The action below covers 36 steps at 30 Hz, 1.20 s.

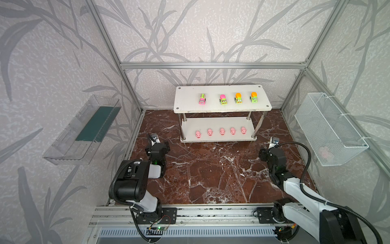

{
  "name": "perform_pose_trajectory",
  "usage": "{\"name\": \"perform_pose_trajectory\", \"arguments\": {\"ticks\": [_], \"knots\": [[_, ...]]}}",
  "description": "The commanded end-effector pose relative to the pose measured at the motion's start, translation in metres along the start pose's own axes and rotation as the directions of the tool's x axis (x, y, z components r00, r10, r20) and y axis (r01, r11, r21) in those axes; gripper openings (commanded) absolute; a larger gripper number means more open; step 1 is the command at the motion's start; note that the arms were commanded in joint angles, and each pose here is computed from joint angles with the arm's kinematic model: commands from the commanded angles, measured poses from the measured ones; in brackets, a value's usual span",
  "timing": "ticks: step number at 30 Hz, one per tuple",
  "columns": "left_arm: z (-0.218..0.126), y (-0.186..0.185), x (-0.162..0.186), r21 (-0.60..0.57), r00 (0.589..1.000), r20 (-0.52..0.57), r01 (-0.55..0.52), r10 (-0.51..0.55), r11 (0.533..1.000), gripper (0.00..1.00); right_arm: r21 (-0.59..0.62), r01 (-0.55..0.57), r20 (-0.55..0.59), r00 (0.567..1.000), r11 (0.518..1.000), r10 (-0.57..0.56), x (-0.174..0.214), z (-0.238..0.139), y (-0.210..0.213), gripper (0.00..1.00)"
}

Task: Place and organize the plastic toys onto the shelf

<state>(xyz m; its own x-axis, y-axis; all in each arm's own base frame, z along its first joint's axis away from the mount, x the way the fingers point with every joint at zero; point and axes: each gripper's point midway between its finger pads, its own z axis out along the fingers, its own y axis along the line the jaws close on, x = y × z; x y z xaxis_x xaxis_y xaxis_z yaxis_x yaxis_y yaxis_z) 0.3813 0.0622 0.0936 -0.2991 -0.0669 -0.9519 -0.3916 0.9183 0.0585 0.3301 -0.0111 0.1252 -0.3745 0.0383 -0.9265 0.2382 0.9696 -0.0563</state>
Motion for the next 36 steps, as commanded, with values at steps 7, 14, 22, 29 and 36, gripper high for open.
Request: {"name": "perform_pose_trajectory", "arguments": {"ticks": [7, 14, 22, 29, 36], "knots": [[0.001, 0.0, -0.007, 0.003, 1.0, 0.03, -0.001, 0.001, 1.0, 0.95, 0.013, 0.03, 0.174, 0.984, 0.999, -0.032, -0.02, 0.03, 0.008, 0.81], [0.001, 0.0, -0.007, 0.004, 0.999, 0.034, -0.003, 0.003, 1.0, 0.96, -0.057, 0.083, 0.127, 0.989, 0.995, -0.076, -0.006, 0.05, 0.027, 0.85], [0.001, 0.0, -0.008, 0.005, 0.999, 0.035, -0.003, 0.003, 1.0, 0.99, -0.116, 0.125, 0.088, 0.989, 0.985, -0.115, 0.005, 0.062, 0.042, 0.91], [0.001, 0.0, -0.008, 0.005, 0.999, 0.035, -0.003, 0.003, 1.0, 0.99, -0.111, 0.133, 0.125, 0.985, 0.985, -0.119, 0.004, 0.062, 0.042, 0.99], [0.001, 0.0, -0.008, 0.004, 0.999, 0.035, -0.004, 0.003, 1.0, 1.0, -0.112, 0.132, 0.121, 0.986, 0.985, -0.119, 0.004, 0.062, 0.042, 0.99]]}}
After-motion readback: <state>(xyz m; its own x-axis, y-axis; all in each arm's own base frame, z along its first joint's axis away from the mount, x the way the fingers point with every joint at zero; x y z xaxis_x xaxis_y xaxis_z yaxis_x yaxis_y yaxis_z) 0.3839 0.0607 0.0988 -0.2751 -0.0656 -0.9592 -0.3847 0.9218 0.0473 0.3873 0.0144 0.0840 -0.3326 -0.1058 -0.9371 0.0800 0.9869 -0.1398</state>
